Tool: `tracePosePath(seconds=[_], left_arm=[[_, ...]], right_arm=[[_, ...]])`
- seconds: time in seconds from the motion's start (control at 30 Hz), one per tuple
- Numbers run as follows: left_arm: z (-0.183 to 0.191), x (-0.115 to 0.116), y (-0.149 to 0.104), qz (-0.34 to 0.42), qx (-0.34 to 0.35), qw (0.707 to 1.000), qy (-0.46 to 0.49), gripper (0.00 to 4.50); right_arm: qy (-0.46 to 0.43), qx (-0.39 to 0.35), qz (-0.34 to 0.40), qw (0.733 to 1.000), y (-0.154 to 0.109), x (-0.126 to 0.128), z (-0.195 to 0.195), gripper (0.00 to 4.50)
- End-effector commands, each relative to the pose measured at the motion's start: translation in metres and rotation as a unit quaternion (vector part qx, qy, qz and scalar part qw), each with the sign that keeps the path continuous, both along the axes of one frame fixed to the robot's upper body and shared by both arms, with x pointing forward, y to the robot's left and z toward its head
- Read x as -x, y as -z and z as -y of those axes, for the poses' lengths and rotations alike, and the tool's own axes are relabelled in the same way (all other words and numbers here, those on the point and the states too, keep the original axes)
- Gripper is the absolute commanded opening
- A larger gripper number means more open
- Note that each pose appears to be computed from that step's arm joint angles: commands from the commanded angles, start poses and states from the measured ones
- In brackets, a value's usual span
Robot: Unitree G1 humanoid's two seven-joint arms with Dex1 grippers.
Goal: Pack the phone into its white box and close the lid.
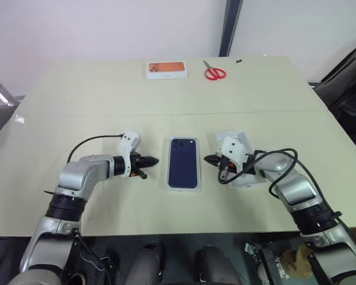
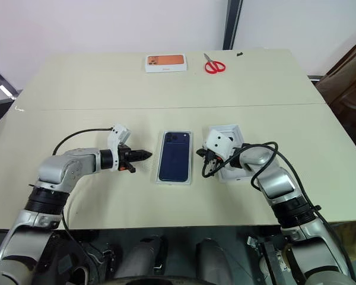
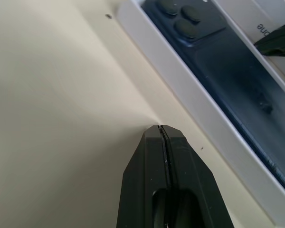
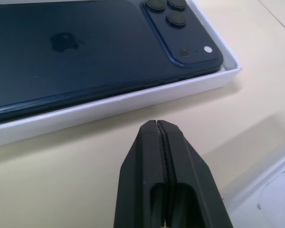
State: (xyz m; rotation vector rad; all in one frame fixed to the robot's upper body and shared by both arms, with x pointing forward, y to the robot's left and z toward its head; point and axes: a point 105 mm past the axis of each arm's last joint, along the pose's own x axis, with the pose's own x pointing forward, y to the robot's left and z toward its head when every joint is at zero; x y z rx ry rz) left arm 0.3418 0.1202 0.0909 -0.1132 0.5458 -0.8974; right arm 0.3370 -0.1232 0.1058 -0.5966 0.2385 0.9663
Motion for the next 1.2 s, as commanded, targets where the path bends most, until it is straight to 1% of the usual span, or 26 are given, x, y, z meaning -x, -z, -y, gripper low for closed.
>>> tracePosePath(seconds=[0.03, 0.13, 0.3, 0.4, 0.57, 0.63, 0.77, 0.9, 1.0, 1.2], left_arm=[[0.02, 0.005, 0.005, -0.027, 0.013, 0.999, 0.038, 0.05], [0.039, 0.009, 0.008, -0.036, 0.012, 0.996, 0.08, 0.05], [0.061, 0.004, 0.003, -0.033, 0.025, 0.994, 0.102, 0.05], [0.074, -0.001, 0.0, -0.03, 0.037, 0.993, 0.109, 0.05], [0.089, -0.012, 0.002, -0.021, 0.034, 0.992, 0.119, 0.05], [0.099, -0.011, 0.002, -0.021, 0.039, 0.99, 0.135, 0.05], [0.113, -0.019, 0.002, -0.012, 0.04, 0.989, 0.14, 0.05], [0.131, -0.015, 0.0, -0.012, 0.052, 0.985, 0.166, 0.05], [0.134, -0.017, 0.002, -0.006, 0.046, 0.985, 0.166, 0.05], [0.126, -0.021, -0.002, -0.002, 0.051, 0.985, 0.162, 0.05]], right_arm=[[-0.007, -0.007, 0.021, 1.0, -0.008, -0.003, -0.008, 0.0], [-0.009, -0.005, 0.023, 1.0, -0.009, -0.005, -0.01, 0.0], [-0.007, -0.004, 0.03, 1.0, -0.012, -0.011, -0.008, 0.0], [0.007, 0.007, 0.032, 0.999, -0.012, -0.016, 0.004, 0.0], [0.026, 0.029, 0.035, 0.999, -0.012, -0.02, 0.027, 0.0], [0.032, 0.036, 0.032, 0.998, -0.011, -0.019, 0.037, 0.0], [0.04, 0.054, 0.031, 0.997, -0.011, -0.017, 0.052, 0.0], [0.056, 0.062, 0.03, 0.996, -0.012, -0.015, 0.067, 0.0], [0.062, 0.063, 0.027, 0.996, -0.013, -0.014, 0.072, 0.0], [0.069, 0.058, 0.033, 0.995, -0.016, -0.015, 0.073, 0.0]])
